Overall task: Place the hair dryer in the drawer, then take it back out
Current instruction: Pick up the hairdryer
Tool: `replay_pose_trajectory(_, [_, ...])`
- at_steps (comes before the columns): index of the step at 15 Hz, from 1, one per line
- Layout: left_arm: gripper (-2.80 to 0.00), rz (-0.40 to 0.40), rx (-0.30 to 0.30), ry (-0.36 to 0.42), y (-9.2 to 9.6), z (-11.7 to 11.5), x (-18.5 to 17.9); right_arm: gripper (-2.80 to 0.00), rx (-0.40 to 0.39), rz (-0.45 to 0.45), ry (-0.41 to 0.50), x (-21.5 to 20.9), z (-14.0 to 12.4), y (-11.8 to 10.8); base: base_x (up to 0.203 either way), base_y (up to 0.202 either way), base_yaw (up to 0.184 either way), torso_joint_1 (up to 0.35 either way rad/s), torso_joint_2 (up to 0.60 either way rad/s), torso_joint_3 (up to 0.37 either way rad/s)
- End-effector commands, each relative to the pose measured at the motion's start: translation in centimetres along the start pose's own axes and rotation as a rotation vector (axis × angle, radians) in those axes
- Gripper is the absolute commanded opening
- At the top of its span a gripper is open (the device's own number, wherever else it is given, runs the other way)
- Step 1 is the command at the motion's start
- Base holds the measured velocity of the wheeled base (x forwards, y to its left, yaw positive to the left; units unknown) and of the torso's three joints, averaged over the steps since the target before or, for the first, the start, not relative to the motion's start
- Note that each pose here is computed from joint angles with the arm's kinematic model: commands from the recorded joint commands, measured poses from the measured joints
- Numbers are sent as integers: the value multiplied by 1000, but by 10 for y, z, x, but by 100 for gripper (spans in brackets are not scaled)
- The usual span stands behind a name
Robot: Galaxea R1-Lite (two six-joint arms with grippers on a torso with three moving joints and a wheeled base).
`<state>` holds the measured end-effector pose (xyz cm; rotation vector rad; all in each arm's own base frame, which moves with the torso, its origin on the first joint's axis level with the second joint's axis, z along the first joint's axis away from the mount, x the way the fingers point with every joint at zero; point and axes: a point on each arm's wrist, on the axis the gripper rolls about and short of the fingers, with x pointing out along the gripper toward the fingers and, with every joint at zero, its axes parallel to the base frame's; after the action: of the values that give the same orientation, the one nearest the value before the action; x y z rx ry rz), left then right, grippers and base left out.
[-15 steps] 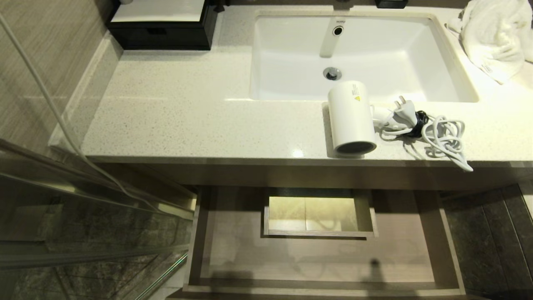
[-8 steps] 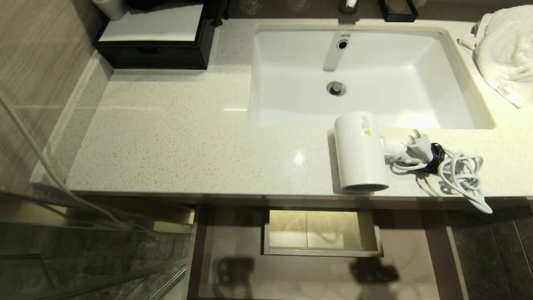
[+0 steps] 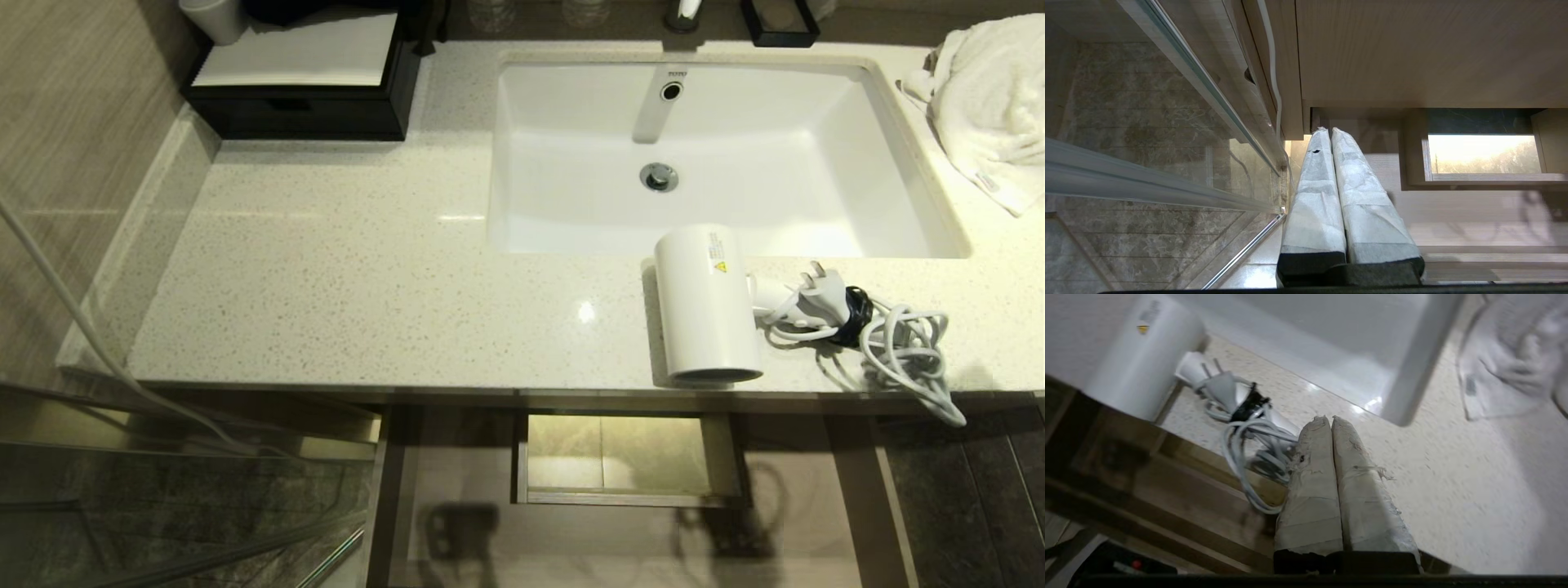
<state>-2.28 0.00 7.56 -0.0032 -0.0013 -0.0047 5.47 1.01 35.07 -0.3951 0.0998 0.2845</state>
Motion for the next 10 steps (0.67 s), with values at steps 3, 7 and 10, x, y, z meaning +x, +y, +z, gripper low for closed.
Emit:
replay_pose_trajectory(3, [-280, 0, -1, 0, 0, 0, 0, 0, -381, 304, 87, 47, -11, -5, 0, 0, 0, 0, 0, 0])
replay_pose_trajectory(7, [-280, -1, 0, 0, 0, 0, 0, 0, -484, 398, 53, 78, -2, -18, 0, 0, 0, 0, 0, 0])
replay_pose_trajectory(10, [-280, 0, 0, 0, 0, 0, 0, 0, -548, 307, 26, 80, 20, -31, 0, 0, 0, 0, 0, 0])
